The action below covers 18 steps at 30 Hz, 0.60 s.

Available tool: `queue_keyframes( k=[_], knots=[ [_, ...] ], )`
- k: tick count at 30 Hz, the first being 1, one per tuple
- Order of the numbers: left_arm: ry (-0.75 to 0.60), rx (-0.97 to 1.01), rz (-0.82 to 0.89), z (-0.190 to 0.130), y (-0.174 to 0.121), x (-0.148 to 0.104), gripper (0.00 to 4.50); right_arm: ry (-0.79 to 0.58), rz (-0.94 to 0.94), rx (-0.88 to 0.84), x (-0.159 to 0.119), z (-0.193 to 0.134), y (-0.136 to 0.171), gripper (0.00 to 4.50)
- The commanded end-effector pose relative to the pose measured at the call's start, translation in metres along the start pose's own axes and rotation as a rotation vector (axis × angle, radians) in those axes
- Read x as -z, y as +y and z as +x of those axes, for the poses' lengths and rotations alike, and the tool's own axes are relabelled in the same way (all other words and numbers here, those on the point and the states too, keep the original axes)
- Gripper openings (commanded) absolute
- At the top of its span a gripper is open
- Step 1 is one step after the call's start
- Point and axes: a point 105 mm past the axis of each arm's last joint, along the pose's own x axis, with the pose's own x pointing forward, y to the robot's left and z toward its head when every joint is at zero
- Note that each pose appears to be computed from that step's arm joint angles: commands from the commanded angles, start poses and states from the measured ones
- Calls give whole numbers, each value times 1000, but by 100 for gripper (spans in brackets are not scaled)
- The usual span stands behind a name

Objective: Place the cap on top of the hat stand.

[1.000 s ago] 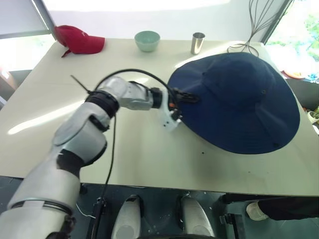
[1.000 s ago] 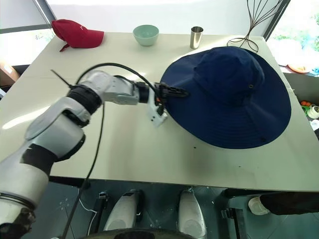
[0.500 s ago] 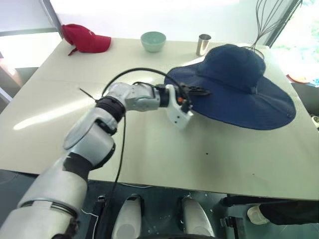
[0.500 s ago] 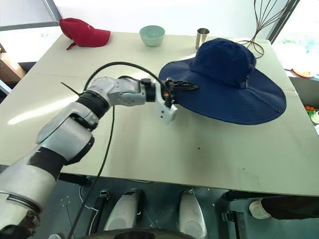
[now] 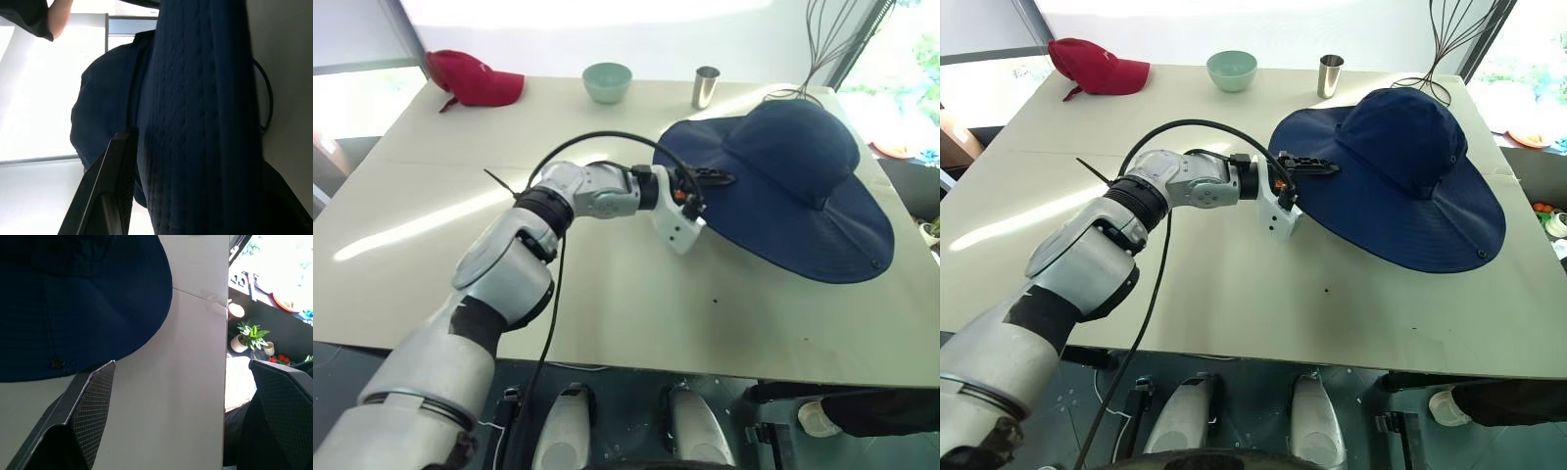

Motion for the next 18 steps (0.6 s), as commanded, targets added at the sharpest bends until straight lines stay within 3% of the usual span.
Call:
queue_keyframes(
  k=[1, 18],
  knots=[
    [-14, 3, 27, -2, 1, -1, 290, -49, -24, 38, -12, -7, -5, 450],
    [-56, 7, 4, 16, -17, -17, 290, -77, -41, 32, -21, 0, -7, 450]
  ],
)
